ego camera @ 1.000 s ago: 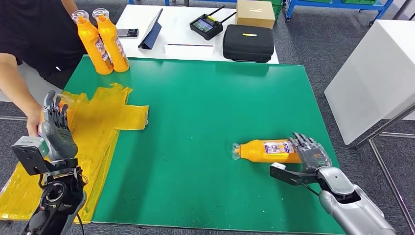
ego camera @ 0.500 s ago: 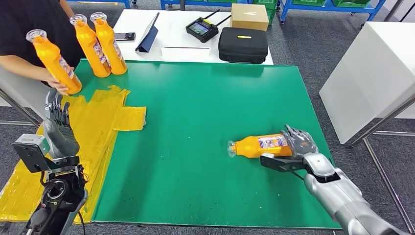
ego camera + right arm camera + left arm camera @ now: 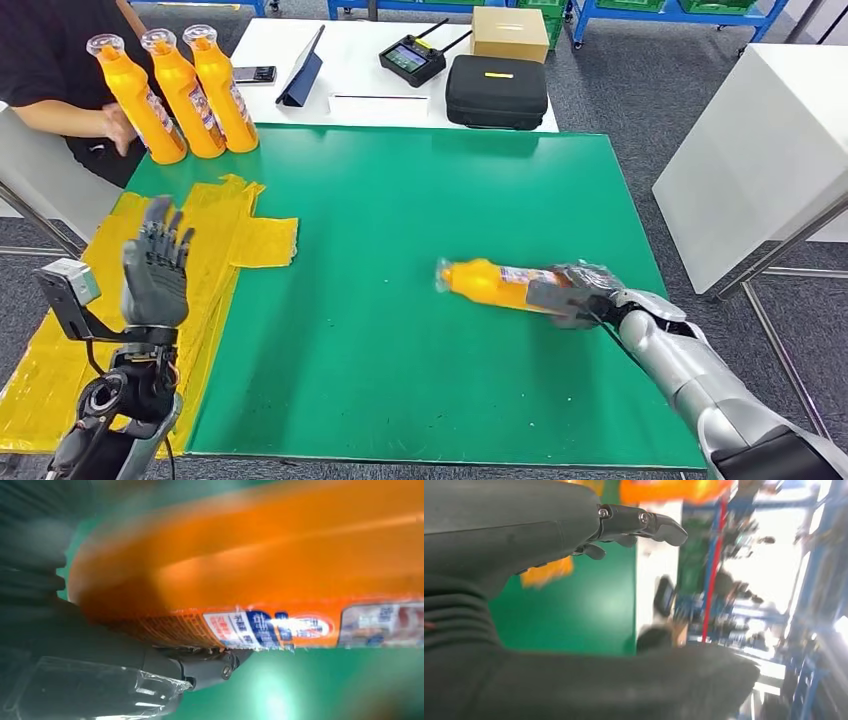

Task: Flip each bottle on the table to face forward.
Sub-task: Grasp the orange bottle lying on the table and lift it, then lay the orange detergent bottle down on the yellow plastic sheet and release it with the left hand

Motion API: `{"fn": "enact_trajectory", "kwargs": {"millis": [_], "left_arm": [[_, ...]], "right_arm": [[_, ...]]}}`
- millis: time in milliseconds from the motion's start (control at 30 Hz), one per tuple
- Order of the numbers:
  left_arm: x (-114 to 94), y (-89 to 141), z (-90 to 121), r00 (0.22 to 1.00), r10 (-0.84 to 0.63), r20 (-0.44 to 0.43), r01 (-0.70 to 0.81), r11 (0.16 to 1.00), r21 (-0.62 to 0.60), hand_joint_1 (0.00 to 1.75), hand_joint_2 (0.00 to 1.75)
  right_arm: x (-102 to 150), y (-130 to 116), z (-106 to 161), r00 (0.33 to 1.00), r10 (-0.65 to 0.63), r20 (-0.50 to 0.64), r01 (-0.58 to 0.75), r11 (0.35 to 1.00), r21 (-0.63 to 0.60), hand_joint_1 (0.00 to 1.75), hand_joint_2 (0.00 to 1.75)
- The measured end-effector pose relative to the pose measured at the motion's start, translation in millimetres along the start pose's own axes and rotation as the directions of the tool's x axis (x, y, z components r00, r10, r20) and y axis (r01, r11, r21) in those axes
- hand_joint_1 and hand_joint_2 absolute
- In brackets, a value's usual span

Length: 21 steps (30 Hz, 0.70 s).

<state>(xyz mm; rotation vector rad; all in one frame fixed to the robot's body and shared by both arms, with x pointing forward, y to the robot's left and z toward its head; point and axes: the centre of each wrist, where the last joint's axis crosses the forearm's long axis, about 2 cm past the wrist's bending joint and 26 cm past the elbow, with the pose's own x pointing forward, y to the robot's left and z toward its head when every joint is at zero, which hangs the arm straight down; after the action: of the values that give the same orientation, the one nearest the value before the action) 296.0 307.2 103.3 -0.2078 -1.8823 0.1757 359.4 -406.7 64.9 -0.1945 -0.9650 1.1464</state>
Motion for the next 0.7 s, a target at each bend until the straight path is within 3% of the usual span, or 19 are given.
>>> {"fn": "enact_trajectory", "kwargs": {"millis": [67, 167, 267, 367, 533, 700], "left_arm": [[-2, 0, 5, 0.999, 0.045, -0.027, -0.046, 0.999, -0.016, 0.0, 1.75], [-6, 0, 13, 0.994, 0.09, -0.056, -0.091, 0.995, -0.026, 0.0, 1.75], [-10, -2, 20, 0.989, 0.126, -0.079, -0.129, 0.991, -0.033, 0.0, 1.75], [-15, -11, 32, 0.981, 0.164, -0.107, -0.17, 0.984, -0.052, 0.0, 1.75], [-22, -46, 47, 0.974, 0.186, -0.129, -0.202, 0.971, -0.125, 0.0, 1.75], [-24, -61, 49, 0.97, 0.2, -0.136, -0.219, 0.965, -0.146, 0.0, 1.75]], "right_arm": [[3, 8, -2, 0.981, -0.166, 0.102, 0.164, 0.986, 0.031, 1.75, 1.75], [9, 26, -4, 0.881, -0.406, 0.242, 0.393, 0.914, 0.1, 1.75, 1.75], [20, 48, -8, 0.78, -0.523, 0.343, 0.508, 0.85, 0.141, 1.75, 1.75], [52, 62, -17, 0.708, -0.544, 0.45, 0.557, 0.822, 0.118, 1.75, 1.75], [115, 86, -25, 0.652, -0.522, 0.55, 0.567, 0.817, 0.103, 1.75, 1.75], [140, 98, -24, 0.609, -0.517, 0.602, 0.557, 0.819, 0.14, 1.75, 1.75]]}}
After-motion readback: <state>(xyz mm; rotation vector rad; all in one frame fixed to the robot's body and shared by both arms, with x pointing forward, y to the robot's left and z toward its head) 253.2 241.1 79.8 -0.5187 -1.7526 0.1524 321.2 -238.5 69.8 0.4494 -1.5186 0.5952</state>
